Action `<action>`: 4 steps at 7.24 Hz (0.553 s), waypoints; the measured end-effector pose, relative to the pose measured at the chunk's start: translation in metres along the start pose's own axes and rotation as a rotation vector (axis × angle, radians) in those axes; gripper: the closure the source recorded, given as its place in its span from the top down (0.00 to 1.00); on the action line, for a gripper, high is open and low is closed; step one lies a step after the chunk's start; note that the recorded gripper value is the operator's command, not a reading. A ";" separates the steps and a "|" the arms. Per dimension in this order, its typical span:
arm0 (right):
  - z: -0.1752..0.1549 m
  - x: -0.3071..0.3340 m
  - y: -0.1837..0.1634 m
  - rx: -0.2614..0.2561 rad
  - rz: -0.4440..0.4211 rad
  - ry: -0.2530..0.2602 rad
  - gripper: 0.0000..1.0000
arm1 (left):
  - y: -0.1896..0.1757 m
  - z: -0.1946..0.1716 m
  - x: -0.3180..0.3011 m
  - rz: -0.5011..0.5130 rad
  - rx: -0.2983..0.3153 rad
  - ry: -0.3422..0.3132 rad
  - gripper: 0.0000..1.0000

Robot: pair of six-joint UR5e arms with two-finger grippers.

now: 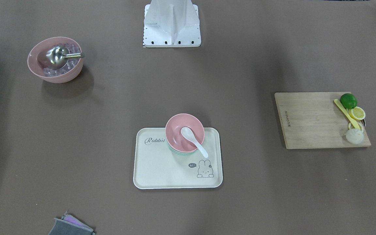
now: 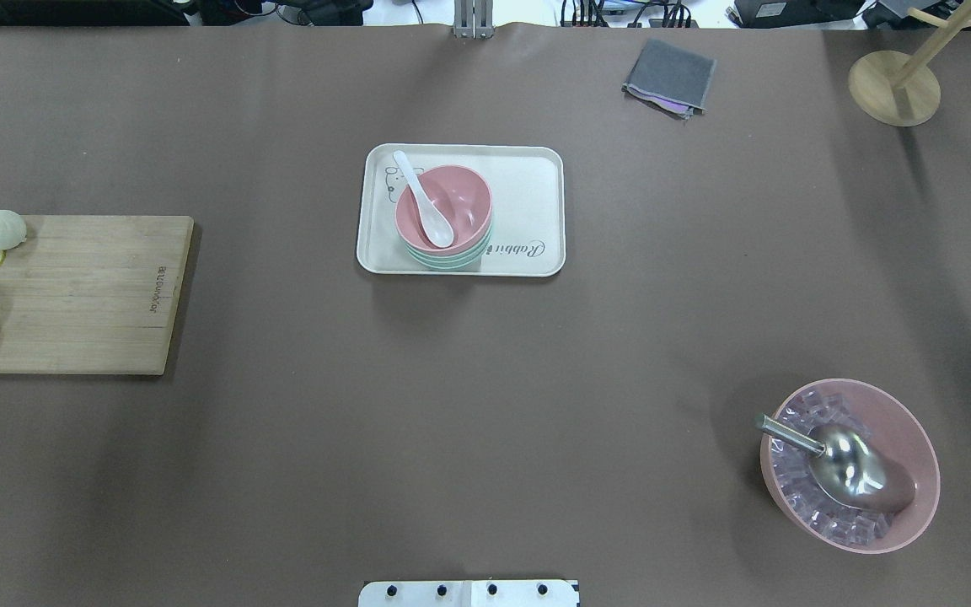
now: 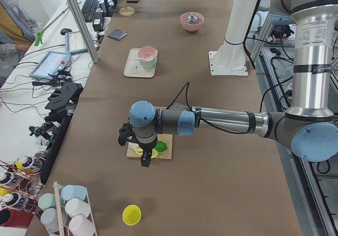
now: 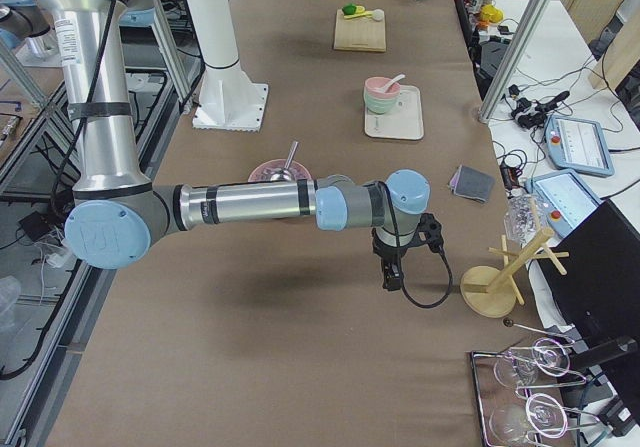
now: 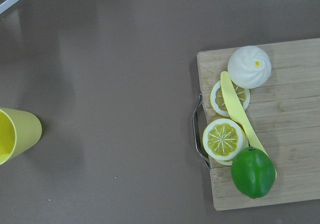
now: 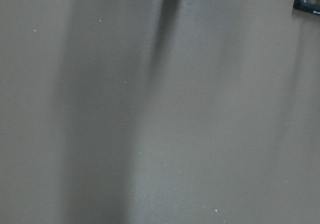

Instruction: Stack pink bowl on green and place spoon

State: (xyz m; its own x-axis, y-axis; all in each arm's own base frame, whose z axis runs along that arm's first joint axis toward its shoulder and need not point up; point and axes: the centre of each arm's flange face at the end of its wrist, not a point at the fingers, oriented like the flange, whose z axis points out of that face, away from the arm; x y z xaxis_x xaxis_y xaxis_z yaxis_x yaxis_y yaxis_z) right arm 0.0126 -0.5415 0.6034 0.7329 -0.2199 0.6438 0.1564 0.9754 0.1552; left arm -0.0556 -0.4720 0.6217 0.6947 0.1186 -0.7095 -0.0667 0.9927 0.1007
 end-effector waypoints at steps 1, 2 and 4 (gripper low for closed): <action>-0.002 0.003 0.001 0.002 0.002 0.025 1.00 | 0.000 0.001 0.000 -0.002 -0.002 -0.001 0.98; -0.003 0.006 0.003 0.001 0.005 0.042 1.00 | 0.000 0.000 0.000 -0.002 -0.001 -0.001 0.98; -0.002 0.009 0.005 -0.002 0.009 0.051 1.00 | -0.001 -0.002 0.002 0.004 0.005 -0.004 0.98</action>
State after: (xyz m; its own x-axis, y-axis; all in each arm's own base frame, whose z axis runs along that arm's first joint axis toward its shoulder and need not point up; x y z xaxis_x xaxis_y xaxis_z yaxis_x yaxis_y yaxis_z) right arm 0.0212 -0.5381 0.6081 0.7672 -0.2104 0.6059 0.1511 0.9774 0.1481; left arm -0.0558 -0.4723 0.6184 0.6975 0.1227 -0.7060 -0.0663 0.9921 0.1069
